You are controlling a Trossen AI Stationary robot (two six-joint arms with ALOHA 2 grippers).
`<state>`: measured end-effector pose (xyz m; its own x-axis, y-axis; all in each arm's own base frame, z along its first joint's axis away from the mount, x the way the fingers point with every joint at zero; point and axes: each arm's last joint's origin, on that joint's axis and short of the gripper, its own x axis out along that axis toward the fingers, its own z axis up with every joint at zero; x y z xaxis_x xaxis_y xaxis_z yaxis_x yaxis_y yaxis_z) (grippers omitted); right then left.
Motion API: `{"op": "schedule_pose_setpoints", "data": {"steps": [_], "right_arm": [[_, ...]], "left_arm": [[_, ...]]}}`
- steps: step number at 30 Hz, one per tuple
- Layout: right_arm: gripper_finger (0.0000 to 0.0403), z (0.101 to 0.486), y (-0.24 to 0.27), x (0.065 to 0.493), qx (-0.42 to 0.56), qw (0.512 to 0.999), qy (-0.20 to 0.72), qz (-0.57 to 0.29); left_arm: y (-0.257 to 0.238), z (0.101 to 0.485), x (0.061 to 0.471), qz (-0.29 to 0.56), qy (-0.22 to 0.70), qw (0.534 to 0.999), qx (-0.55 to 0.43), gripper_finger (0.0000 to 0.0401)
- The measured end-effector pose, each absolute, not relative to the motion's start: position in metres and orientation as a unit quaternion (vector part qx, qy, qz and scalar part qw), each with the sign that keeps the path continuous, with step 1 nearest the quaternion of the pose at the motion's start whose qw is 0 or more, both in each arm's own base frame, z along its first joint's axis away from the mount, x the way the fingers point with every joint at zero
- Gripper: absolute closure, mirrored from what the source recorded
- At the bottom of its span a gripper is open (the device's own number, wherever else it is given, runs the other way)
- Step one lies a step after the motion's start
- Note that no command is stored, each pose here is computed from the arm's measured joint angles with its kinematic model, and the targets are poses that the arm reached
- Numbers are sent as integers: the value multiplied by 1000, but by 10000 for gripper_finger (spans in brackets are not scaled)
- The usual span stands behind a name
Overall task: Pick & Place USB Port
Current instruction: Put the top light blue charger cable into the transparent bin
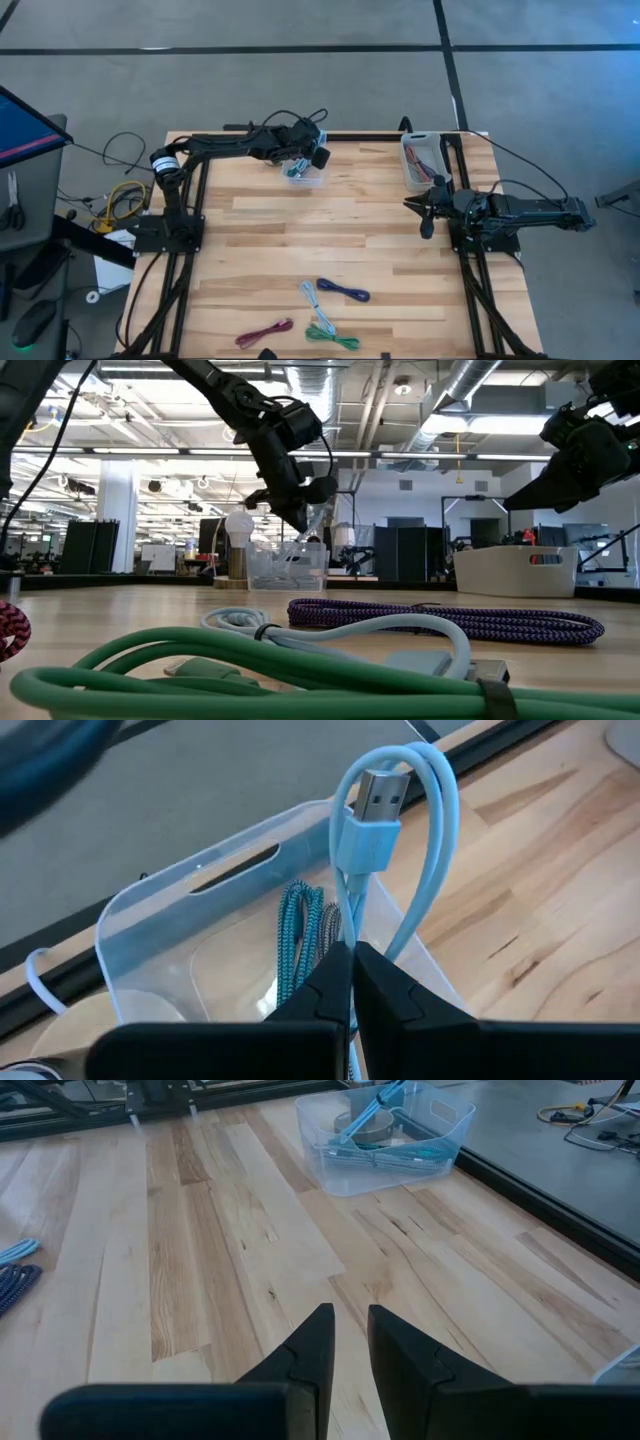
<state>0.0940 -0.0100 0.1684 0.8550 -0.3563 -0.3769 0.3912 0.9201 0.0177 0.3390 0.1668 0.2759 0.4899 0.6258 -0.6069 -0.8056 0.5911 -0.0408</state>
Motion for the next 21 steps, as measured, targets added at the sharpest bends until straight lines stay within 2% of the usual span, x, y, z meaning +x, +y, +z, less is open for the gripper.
{"op": "schedule_pose_setpoints", "data": {"steps": [13, 21], "right_arm": [[345, 168, -10, 94, 47, 962, 186, -194], [345, 168, -10, 94, 47, 962, 186, -194]], "left_arm": [[168, 277, 339, 425, 270, 848, -162, 382], [169, 278, 339, 432, 267, 848, -153, 333]]}}
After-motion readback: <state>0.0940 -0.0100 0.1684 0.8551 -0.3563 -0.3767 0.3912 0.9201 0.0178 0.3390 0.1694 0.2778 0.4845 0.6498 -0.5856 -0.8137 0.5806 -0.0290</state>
